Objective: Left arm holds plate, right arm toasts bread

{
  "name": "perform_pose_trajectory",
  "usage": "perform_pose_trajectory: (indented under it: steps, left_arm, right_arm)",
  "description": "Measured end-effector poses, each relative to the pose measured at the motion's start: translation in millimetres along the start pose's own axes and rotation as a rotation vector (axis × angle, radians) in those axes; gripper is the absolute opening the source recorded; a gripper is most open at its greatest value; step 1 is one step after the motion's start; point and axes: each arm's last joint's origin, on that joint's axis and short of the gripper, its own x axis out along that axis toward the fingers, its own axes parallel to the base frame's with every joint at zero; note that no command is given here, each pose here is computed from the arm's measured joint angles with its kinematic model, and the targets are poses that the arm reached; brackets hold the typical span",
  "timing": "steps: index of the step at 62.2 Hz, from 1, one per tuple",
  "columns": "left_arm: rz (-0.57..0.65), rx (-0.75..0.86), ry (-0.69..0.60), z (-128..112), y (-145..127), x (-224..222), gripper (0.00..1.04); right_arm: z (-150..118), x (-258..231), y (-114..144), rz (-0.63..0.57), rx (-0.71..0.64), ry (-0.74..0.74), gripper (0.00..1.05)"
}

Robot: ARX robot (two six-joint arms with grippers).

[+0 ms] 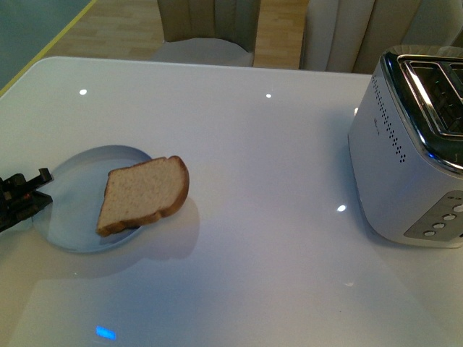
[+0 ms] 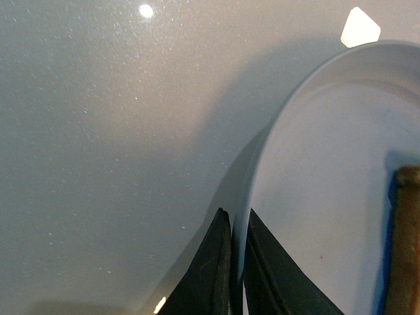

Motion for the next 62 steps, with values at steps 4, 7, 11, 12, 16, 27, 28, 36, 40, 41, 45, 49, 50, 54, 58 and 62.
perform_pose_trajectory:
  steps: [4, 7, 11, 12, 16, 27, 28, 36, 40, 41, 45, 49, 50, 54, 58, 62]
  left_arm:
    - [-0.005, -0.027, -0.003, 0, 1, -1, 0.03]
    - [-0.008, -0.048, -0.007, 1, 1, -4, 0.03]
    - [-0.007, -0.074, -0.018, 2, 3, -9, 0.03]
    - [-0.007, -0.078, -0.019, 2, 3, -10, 0.03]
    - [-0.01, -0.101, -0.035, 5, 4, -16, 0.03]
    - [-0.03, -0.119, -0.071, 11, 0, -39, 0.03]
    - [-0.035, -0.118, -0.073, 12, -1, -43, 0.03]
    - [-0.072, -0.11, -0.094, 22, -15, -66, 0.03]
    - [-0.085, -0.103, -0.104, 28, -25, -77, 0.03]
    - [-0.088, -0.102, -0.106, 30, -26, -79, 0.03]
    - [-0.113, -0.086, -0.116, 37, -40, -92, 0.03]
    - [-0.139, -0.067, -0.117, 42, -54, -102, 0.03]
    - [-0.148, -0.06, -0.116, 43, -59, -105, 0.03]
    - [-0.175, -0.035, -0.107, 47, -79, -118, 0.03]
    - [-0.195, -0.019, -0.093, 47, -93, -127, 0.03]
    - [-0.225, 0.007, -0.075, 47, -112, -137, 0.03]
  right_arm:
    - [0, 0, 0, 0.0, 0.0, 0.0, 0.96]
    - [0, 0, 0, 0.0, 0.0, 0.0, 0.96]
    - [0, 0, 0, 0.0, 0.0, 0.0, 0.96]
    - [0, 0, 0, 0.0, 0.0, 0.0, 0.96]
    - [0, 0, 0, 0.0, 0.0, 0.0, 0.96]
    - [0, 0, 0, 0.0, 0.0, 0.0, 0.96]
    - [0, 0, 0, 0.0, 0.0, 0.0, 0.96]
    - [0, 0, 0, 0.0, 0.0, 0.0, 0.96]
    - [0, 0, 0, 0.0, 0.0, 0.0, 0.96]
    - [0, 0, 0, 0.0, 0.0, 0.0, 0.96]
    - [0, 0, 0, 0.0, 0.0, 0.0, 0.96]
    - [0, 0, 0, 0.0, 0.0, 0.0, 0.96]
    - [0, 0, 0, 0.0, 0.0, 0.0, 0.96]
    - [0, 0, 0, 0.0, 0.0, 0.0, 0.96]
    - [0, 0, 0, 0.0, 0.0, 0.0, 0.96]
    - [0, 0, 0, 0.0, 0.0, 0.0, 0.96]
